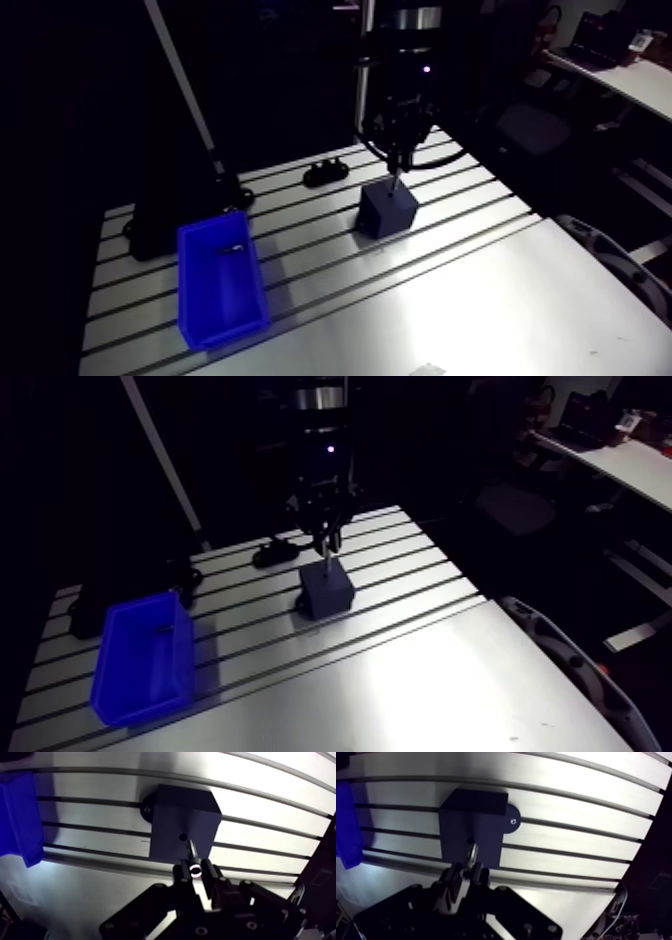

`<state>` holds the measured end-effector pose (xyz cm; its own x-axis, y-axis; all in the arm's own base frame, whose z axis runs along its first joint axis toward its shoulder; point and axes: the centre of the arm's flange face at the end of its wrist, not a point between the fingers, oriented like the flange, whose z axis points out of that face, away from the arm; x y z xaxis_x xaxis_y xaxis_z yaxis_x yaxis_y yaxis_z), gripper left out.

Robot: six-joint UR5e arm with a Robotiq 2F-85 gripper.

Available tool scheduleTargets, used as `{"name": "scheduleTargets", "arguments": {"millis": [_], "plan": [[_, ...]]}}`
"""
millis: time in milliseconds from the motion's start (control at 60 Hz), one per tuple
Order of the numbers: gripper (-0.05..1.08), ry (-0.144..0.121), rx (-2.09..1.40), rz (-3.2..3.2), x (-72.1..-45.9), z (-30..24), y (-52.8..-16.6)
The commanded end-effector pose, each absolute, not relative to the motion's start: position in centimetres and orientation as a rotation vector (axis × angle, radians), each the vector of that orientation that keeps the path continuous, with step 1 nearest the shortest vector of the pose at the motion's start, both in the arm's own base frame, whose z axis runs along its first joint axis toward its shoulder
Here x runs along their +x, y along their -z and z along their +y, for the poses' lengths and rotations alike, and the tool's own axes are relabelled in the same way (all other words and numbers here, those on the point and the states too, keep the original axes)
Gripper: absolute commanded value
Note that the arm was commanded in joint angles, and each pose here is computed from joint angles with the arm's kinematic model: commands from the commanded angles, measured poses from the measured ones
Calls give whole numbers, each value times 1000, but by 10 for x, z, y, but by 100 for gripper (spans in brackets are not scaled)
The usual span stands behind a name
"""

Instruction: Pick up the M10 bolt and insert it into the hole until fully seated.

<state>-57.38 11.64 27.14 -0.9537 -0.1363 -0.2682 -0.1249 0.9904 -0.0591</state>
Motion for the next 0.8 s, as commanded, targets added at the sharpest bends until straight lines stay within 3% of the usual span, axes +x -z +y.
{"name": "scheduleTargets", "arguments": {"millis": [17, 800], "plan": [[108, 60, -196, 2857, -575, 114, -270], [108, 68, -192, 2840, -573, 111, -261]]}}
